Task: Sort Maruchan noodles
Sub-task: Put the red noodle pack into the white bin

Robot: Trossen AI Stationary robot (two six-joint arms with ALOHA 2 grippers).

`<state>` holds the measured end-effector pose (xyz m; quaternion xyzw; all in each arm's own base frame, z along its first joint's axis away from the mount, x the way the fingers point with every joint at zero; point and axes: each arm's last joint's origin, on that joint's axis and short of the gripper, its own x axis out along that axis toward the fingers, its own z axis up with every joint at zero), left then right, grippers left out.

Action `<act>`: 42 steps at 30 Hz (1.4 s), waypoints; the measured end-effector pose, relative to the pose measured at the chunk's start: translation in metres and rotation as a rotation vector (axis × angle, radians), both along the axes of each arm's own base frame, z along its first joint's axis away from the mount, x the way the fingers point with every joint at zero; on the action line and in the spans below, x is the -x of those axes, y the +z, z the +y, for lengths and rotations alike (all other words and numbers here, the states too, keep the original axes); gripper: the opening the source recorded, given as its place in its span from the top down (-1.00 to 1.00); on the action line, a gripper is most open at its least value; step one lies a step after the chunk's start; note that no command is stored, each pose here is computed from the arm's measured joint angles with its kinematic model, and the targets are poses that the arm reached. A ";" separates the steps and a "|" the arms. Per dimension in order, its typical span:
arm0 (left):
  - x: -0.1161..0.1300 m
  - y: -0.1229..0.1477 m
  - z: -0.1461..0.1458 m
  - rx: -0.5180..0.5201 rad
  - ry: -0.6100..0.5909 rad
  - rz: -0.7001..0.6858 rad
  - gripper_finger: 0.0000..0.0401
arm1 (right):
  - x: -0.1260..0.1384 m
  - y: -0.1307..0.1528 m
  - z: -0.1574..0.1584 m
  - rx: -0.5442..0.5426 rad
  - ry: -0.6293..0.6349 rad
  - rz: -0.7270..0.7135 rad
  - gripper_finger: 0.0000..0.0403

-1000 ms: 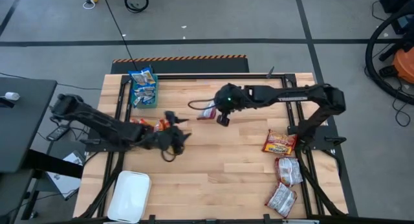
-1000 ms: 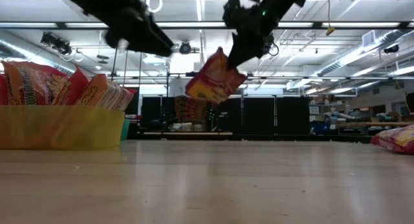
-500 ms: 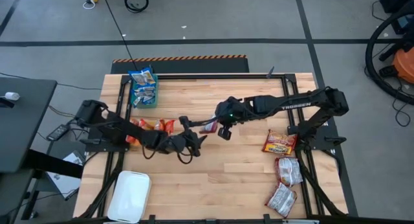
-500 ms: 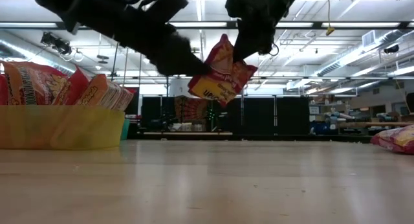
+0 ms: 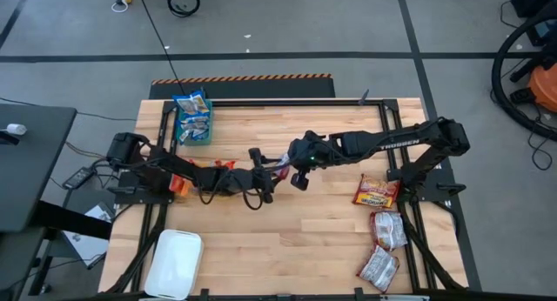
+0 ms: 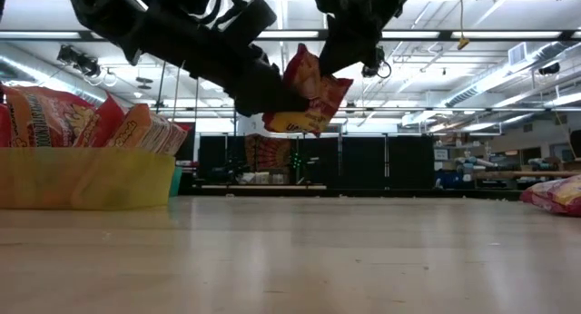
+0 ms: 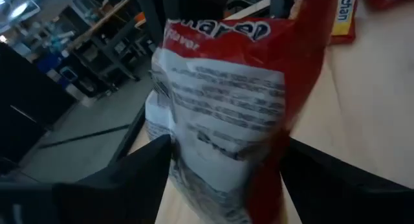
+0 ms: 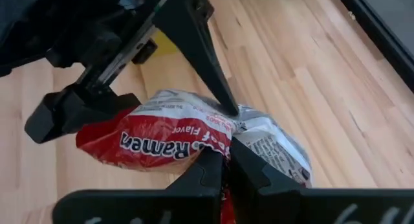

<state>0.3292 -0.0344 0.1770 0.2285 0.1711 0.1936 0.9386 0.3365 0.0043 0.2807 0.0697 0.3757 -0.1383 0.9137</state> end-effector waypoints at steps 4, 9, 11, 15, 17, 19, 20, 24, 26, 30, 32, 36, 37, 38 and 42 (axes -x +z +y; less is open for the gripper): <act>0.000 0.001 -0.004 -0.014 -0.012 -0.004 -0.20 | 0.000 0.000 -0.001 0.028 -0.026 -0.003 0.92; 0.002 0.004 -0.009 0.008 -0.008 -0.022 0.20 | 0.000 0.000 -0.002 0.036 -0.031 0.003 0.85; 0.004 0.007 -0.011 0.028 -0.008 -0.027 0.35 | 0.000 0.000 -0.002 0.048 -0.024 0.005 0.75; 0.011 0.020 -0.009 0.052 0.000 0.026 0.53 | 0.006 0.009 -0.004 0.074 -0.010 -0.011 0.49; 0.015 0.032 -0.009 0.062 0.006 0.067 0.56 | 0.015 0.022 -0.005 0.088 -0.004 -0.045 0.35; 0.020 0.049 -0.009 0.078 0.013 0.116 0.56 | 0.027 0.038 -0.006 0.119 -0.002 -0.085 0.23; 0.024 0.058 -0.010 0.086 0.013 0.151 0.55 | 0.034 0.047 -0.005 0.134 -0.004 -0.111 0.19; 0.037 0.106 -0.017 0.202 -0.069 0.278 0.55 | 0.061 0.076 0.003 0.199 -0.016 -0.203 0.08; 0.045 0.129 -0.024 0.291 -0.131 0.351 0.55 | 0.072 0.081 0.008 0.236 -0.035 -0.229 0.08; 0.069 0.169 -0.045 0.495 -0.269 0.504 0.54 | 0.085 0.069 0.016 0.251 -0.094 -0.235 0.09; 0.085 0.181 -0.060 0.609 -0.331 0.614 0.54 | 0.088 0.055 0.022 0.221 -0.121 -0.256 0.09; 0.114 0.193 -0.095 0.876 -0.413 0.794 0.54 | 0.088 0.020 0.038 0.134 -0.127 -0.318 0.09; 0.122 0.194 -0.104 0.928 -0.411 0.834 0.54 | 0.086 0.010 0.043 0.113 -0.121 -0.337 0.09; 0.128 0.194 -0.114 0.961 -0.412 0.859 0.54 | 0.084 0.002 0.049 0.087 -0.116 -0.368 0.09; 0.157 0.191 -0.152 1.000 -0.394 0.921 0.54 | 0.071 -0.024 0.074 0.032 -0.086 -0.441 0.09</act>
